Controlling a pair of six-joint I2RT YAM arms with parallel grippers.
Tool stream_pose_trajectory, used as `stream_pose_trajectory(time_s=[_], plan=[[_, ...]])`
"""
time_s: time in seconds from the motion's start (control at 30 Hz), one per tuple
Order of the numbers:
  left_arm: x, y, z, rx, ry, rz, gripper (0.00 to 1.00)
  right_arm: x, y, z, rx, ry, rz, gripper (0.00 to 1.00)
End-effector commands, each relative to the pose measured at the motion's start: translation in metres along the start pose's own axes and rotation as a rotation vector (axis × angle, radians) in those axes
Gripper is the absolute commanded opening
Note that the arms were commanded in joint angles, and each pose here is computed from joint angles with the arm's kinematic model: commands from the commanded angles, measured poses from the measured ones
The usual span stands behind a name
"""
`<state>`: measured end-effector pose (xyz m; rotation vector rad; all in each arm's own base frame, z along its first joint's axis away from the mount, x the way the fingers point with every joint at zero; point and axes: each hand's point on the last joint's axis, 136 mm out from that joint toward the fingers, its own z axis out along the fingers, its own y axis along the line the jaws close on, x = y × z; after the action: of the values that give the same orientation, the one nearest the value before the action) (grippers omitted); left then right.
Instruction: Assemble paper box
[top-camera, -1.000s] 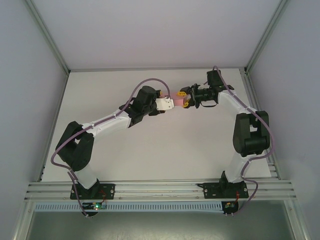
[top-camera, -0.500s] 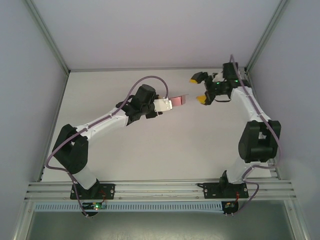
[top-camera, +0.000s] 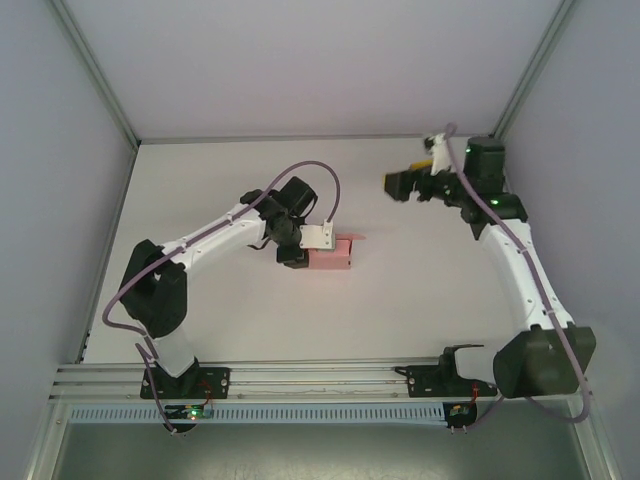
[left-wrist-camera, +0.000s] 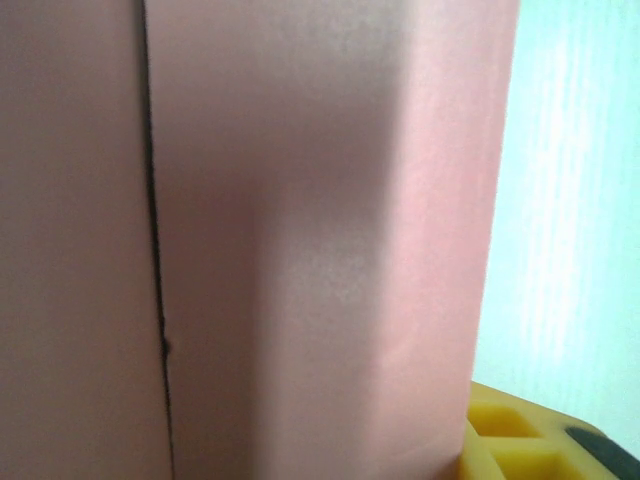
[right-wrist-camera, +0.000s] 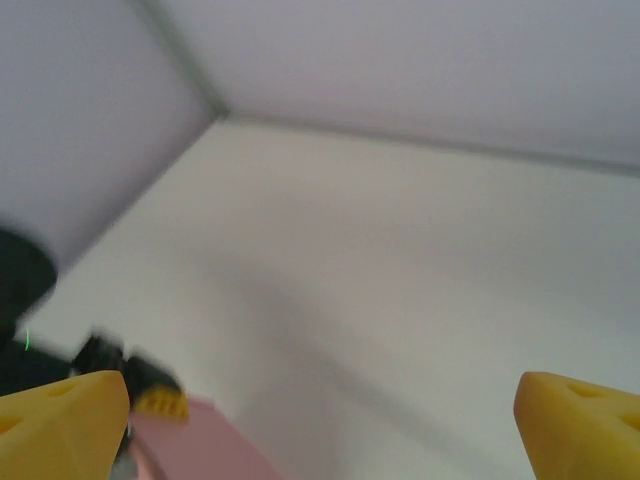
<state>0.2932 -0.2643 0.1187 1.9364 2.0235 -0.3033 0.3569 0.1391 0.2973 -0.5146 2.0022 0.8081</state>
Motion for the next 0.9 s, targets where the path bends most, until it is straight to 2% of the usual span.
stream_pose_trajectory(time_s=[0.0, 0.07, 0.17, 0.33, 0.43, 0.63, 0.7, 0.73, 0.87], plan=[[0.008, -0.01, 0.002, 0.109, 0.028, -0.038, 0.43, 0.039, 0.047, 0.008, -0.197, 0.104, -0.306, 0.97], [0.006, -0.005, 0.004, 0.117, 0.034, -0.074, 0.43, 0.06, 0.045, 0.017, -0.163, 0.2, -0.323, 0.96], [0.008, 0.001, 0.013, 0.121, 0.055, -0.102, 0.43, 0.089, 0.038, 0.028, -0.138, 0.338, -0.294, 0.87], [0.009, 0.011, 0.02, 0.108, 0.077, -0.144, 0.44, 0.133, 0.038, 0.046, -0.182, 0.522, -0.249, 0.77], [0.009, 0.012, 0.022, 0.112, 0.072, -0.146, 0.44, 0.14, 0.031, 0.062, -0.168, 0.548, -0.22, 0.66], [0.009, 0.016, 0.026, 0.1, 0.079, -0.154, 0.45, 0.152, 0.026, 0.086, -0.162, 0.608, -0.213, 0.53], [0.01, 0.017, 0.026, 0.096, 0.082, -0.156, 0.45, 0.151, 0.024, 0.091, -0.145, 0.612, -0.203, 0.4], [0.011, 0.017, 0.026, 0.094, 0.085, -0.159, 0.44, 0.149, 0.022, 0.092, -0.129, 0.609, -0.202, 0.38], [0.013, 0.016, 0.027, 0.096, 0.092, -0.161, 0.45, 0.146, 0.007, 0.094, -0.033, 0.604, -0.239, 0.42]])
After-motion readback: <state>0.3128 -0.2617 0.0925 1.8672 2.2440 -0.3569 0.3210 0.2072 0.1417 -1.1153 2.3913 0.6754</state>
